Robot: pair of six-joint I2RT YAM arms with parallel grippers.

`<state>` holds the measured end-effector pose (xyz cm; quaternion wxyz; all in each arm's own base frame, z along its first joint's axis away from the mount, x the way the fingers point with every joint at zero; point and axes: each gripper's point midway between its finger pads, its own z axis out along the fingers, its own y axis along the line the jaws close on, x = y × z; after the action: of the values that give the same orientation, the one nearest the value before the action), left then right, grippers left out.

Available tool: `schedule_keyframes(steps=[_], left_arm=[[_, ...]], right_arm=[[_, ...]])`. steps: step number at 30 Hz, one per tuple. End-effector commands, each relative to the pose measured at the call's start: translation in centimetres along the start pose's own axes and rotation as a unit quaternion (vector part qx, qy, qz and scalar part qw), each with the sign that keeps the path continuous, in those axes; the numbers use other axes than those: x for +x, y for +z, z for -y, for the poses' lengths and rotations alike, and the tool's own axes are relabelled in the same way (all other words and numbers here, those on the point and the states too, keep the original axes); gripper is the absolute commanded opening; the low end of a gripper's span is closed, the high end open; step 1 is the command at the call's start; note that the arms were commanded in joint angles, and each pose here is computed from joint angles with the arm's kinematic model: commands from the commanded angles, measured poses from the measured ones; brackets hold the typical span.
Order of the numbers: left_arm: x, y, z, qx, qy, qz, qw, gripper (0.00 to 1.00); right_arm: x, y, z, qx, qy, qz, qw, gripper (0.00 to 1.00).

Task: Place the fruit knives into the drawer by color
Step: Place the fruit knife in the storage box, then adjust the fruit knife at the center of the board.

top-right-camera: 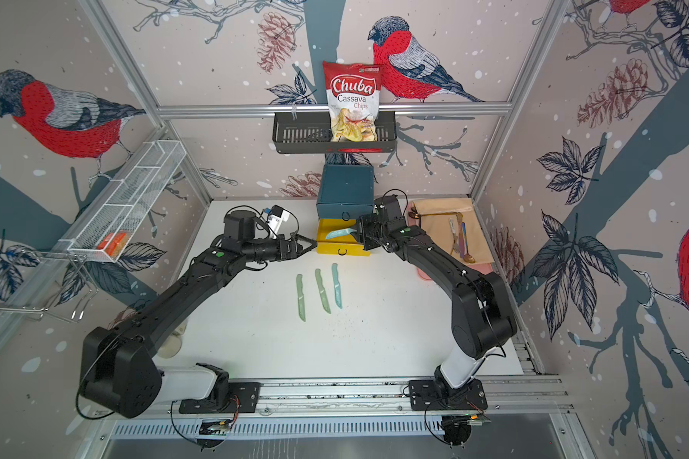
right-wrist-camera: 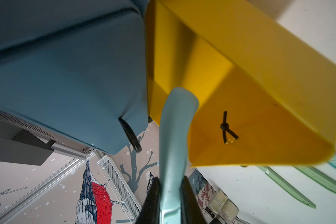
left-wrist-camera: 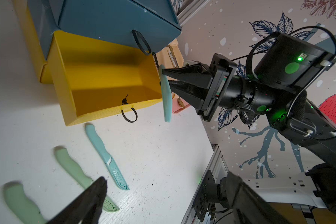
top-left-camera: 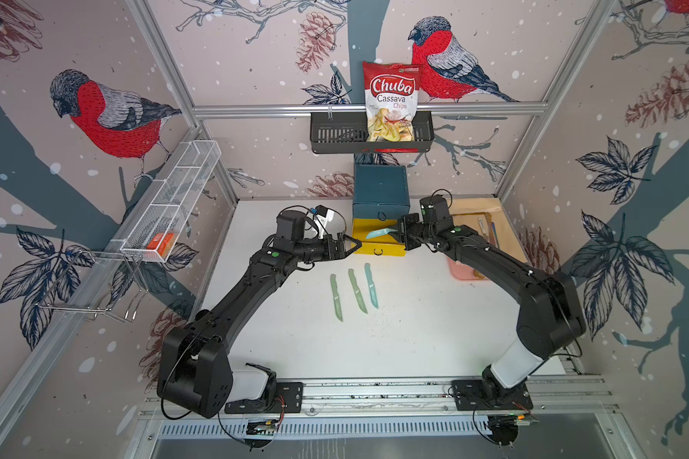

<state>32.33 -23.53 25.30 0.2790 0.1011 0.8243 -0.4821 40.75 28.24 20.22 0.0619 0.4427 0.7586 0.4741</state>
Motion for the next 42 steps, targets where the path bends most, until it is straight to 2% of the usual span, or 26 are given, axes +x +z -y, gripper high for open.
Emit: schedule_keyframes(steps=[1, 2, 5, 10, 14, 17, 19, 22, 25, 28, 35, 40, 42], left_arm=[[-0.4, -0.1, 0.3, 0.009, 0.008, 0.003, 1.000, 0.97], [-0.4, -0.1, 0.2, 0.009, 0.008, 0.003, 1.000, 0.97], [-0.5, -0.4, -0.1, 0.007, 0.006, 0.005, 1.000, 0.97], [-0.4, -0.6, -0.2, 0.007, 0.004, 0.006, 1.000, 0.97], [0.1, -0.9, -0.3, 0.005, 0.003, 0.005, 1.000, 0.97], [0.8, -1.3, -0.3, 0.002, 0.004, 0.003, 1.000, 0.97], [2.2, -1.5, -0.9, -0.004, -0.003, -0.007, 1.000, 0.97], [4.1, -2.0, -1.4, -0.007, -0.012, -0.014, 1.000, 0.97], [6.3, -2.5, -1.9, -0.009, -0.024, -0.022, 0.999, 0.97], [8.4, -3.1, -2.3, -0.011, -0.035, -0.027, 0.999, 0.97], [10.6, -4.2, -2.4, -0.012, -0.055, -0.020, 0.998, 0.97], [10.6, -4.5, -2.2, -0.014, -0.055, -0.019, 0.998, 0.97], [10.5, -4.6, -2.0, -0.014, -0.052, -0.018, 0.998, 0.97]], right_arm=[[0.1, 0.6, -1.3, -0.021, -0.005, -0.011, 1.000, 0.27], [0.0, 0.7, -1.4, -0.022, -0.006, -0.009, 1.000, 0.33], [-0.3, 0.8, -2.0, -0.031, -0.010, -0.001, 0.999, 0.40], [0.1, 0.4, -3.7, -0.059, -0.042, 0.004, 0.997, 0.47], [1.8, 0.2, -4.3, -0.063, -0.117, -0.014, 0.991, 0.47], [3.8, 0.4, -2.6, -0.025, -0.204, -0.040, 0.978, 0.45], [5.5, 0.6, -0.6, 0.014, -0.274, -0.056, 0.960, 0.45], [8.2, 0.9, 3.7, 0.079, -0.369, -0.082, 0.922, 0.45], [9.7, 0.9, 8.2, 0.144, -0.426, -0.086, 0.889, 0.45], [10.2, 0.6, 11.4, 0.199, -0.473, -0.062, 0.856, 0.46], [7.9, 2.1, 17.0, 0.334, -0.549, 0.000, 0.767, 0.49], [5.7, 3.7, 19.1, 0.390, -0.569, 0.021, 0.724, 0.49], [5.0, 4.3, 19.8, 0.398, -0.572, 0.021, 0.717, 0.49]])
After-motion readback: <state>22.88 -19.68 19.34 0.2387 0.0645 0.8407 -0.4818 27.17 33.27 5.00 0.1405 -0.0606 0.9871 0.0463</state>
